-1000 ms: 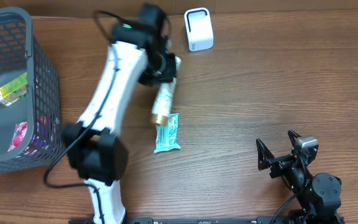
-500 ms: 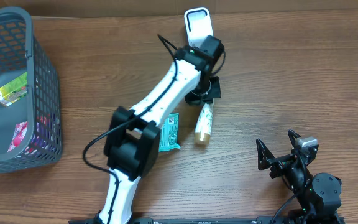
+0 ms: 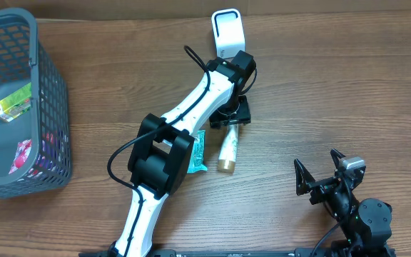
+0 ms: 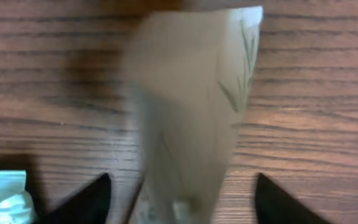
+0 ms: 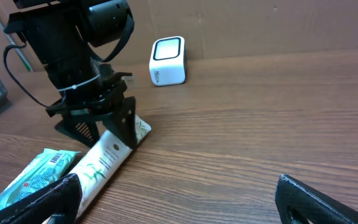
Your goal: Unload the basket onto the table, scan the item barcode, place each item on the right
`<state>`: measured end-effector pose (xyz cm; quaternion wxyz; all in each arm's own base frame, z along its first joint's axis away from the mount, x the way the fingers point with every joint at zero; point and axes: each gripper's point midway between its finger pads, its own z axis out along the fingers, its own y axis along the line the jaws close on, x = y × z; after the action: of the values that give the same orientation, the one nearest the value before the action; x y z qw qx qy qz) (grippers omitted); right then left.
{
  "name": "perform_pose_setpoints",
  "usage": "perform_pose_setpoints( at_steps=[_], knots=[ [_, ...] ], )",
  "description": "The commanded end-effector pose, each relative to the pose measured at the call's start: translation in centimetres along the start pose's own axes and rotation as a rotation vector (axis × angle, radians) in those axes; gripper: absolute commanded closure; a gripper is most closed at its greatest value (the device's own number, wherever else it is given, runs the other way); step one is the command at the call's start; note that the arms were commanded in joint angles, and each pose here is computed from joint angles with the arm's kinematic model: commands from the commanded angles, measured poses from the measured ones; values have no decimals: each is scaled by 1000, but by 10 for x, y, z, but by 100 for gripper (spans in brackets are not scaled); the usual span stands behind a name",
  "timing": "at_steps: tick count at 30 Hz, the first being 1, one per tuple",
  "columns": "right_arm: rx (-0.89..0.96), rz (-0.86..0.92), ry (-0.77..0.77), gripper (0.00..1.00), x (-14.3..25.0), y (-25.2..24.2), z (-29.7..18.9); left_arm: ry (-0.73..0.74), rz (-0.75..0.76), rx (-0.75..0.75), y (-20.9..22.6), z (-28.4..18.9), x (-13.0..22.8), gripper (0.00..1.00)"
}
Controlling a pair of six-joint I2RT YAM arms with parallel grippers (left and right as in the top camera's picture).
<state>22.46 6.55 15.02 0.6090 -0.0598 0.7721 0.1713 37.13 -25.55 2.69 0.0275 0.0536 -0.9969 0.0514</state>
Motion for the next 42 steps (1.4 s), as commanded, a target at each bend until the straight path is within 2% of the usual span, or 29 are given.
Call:
perform_pose_setpoints(
  at_steps=[1, 6, 10, 16, 22, 26, 30, 36, 42],
  knots=[
    [-19, 3, 5, 0, 0, 4, -2, -26, 63, 4, 7, -12, -10, 26],
    [-19, 3, 5, 0, 0, 4, -2, -57, 60, 20, 25, -47, -34, 30],
    [-19, 3, 5, 0, 0, 4, -2, -145, 59, 61, 40, -106, -63, 35],
    [-19, 3, 5, 0, 0, 4, -2, -349, 28, 131, 73, -213, -90, 36],
    [-19, 3, 5, 0, 0, 4, -2, -590, -59, 193, 138, -311, -97, 36],
    [-19, 3, 5, 0, 0, 4, -2, -720, -216, 200, 197, -358, -93, 35],
    [-19, 3, 5, 0, 0, 4, -2, -804, -386, 125, 273, -384, -85, 31],
    [-19, 3, 5, 0, 0, 4, -2, -820, -652, 31, 378, -386, -70, 28],
    [-19, 3, 5, 0, 0, 4, -2, -765, -1014, -30, 468, -366, -43, 25]
  ],
)
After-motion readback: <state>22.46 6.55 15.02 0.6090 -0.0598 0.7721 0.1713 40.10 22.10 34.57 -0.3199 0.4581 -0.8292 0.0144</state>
